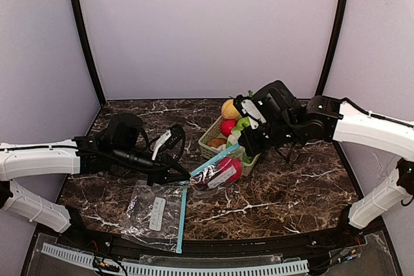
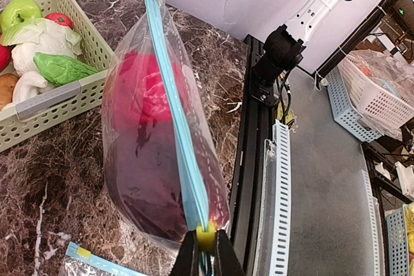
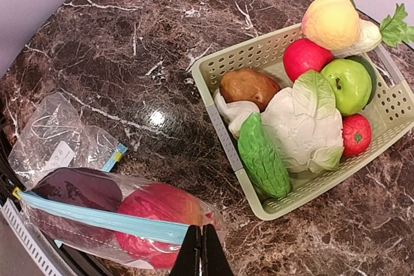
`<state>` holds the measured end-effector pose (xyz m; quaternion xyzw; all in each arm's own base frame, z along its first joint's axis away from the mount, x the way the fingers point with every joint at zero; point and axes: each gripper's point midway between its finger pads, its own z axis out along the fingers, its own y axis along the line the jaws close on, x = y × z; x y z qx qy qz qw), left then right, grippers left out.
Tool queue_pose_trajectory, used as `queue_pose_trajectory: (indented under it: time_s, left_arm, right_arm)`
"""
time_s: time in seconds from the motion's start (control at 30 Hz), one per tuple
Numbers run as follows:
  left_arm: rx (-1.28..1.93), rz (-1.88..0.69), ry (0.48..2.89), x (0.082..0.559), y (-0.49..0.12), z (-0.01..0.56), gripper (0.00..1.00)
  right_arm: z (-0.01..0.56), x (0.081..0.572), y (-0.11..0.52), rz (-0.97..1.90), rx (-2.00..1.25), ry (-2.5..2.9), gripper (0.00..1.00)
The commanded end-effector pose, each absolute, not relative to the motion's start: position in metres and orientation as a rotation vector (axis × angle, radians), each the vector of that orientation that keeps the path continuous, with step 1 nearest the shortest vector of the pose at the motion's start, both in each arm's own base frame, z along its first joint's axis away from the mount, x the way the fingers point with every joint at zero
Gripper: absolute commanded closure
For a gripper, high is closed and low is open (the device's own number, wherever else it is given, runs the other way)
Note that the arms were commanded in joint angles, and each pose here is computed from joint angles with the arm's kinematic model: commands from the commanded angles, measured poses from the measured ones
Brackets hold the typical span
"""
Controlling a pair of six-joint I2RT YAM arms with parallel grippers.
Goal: Place the food in the zip-top bag and seal the zipper
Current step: Zip the zipper of the food storage bag.
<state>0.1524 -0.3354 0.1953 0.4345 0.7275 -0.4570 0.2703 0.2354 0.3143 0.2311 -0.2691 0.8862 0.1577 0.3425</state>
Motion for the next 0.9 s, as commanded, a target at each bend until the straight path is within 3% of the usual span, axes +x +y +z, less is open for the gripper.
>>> queue_pose_trajectory:
  time_s: [0.0, 0.2, 0.53, 0.87]
  left_arm:
    - [1.226, -1.247, 2.101, 0.132, -0.322, 0.17, 0.99]
    - [1.159, -1.021, 2.209, 0.154, -0.308, 0.154, 0.99]
    - [1.128, -0.957, 2.241, 0.159, -0.302, 0.15, 0.99]
    - [1.042, -1.076, 2.157, 0.163, -0.316, 0.183, 0.83]
  right_arm:
    - [0.256, 0.268, 0.275, 0.225, -0.532, 2.244, 1.0]
    - [0.257, 0.268, 0.271, 0.216, -0.523, 2.244, 1.0]
    - [0.261, 0.263, 0.275, 0.269, -0.551, 2.232, 1.0]
    - [0.273, 0.251, 0.288, 0.398, -0.623, 2.18, 1.0]
